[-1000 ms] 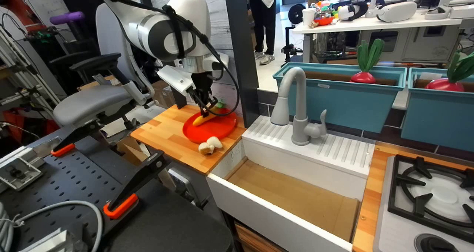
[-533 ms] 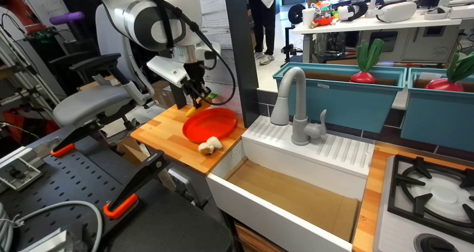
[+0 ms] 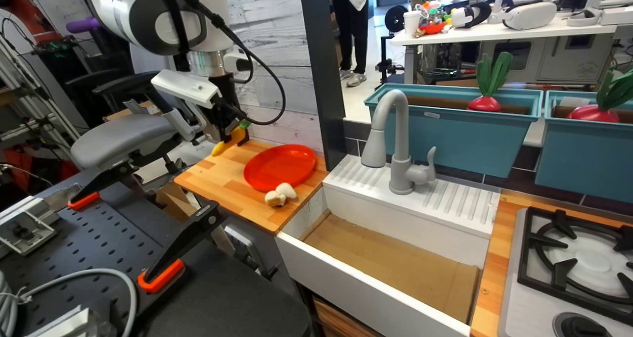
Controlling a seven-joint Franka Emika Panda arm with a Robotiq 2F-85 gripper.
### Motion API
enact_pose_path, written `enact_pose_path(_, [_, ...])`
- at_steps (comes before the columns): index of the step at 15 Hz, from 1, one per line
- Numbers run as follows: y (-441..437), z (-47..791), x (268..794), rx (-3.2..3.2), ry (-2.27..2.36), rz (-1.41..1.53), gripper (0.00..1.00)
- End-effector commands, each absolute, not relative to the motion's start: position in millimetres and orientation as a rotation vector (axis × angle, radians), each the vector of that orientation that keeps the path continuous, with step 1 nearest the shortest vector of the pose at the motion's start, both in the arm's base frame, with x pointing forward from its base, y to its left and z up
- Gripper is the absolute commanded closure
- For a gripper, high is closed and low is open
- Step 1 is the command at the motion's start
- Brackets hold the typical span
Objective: Remove the carrot plush toy from the red plate and put it on the table
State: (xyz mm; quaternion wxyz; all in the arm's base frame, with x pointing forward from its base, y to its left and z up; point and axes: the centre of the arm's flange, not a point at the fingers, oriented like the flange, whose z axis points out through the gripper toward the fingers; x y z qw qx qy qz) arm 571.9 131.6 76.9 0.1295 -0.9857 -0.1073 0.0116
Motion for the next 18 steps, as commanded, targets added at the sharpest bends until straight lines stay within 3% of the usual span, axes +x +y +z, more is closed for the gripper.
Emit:
enact_pose_path(1, [159,66,563,-2.868,-0.462,0.065,0.99])
enact_pose_path(10, [194,13,562,-2.881,-0.625,0.176,0.99])
enact_pose_path(11, [194,10,564,-2.89,-0.616,0.186,0.72])
enact_pose_path(12, [193,8,565,-2.895,-0.617,0.196,0.71])
enact_pose_path(18, [193,27,567,-2.896,-0.64,0.155,0.28])
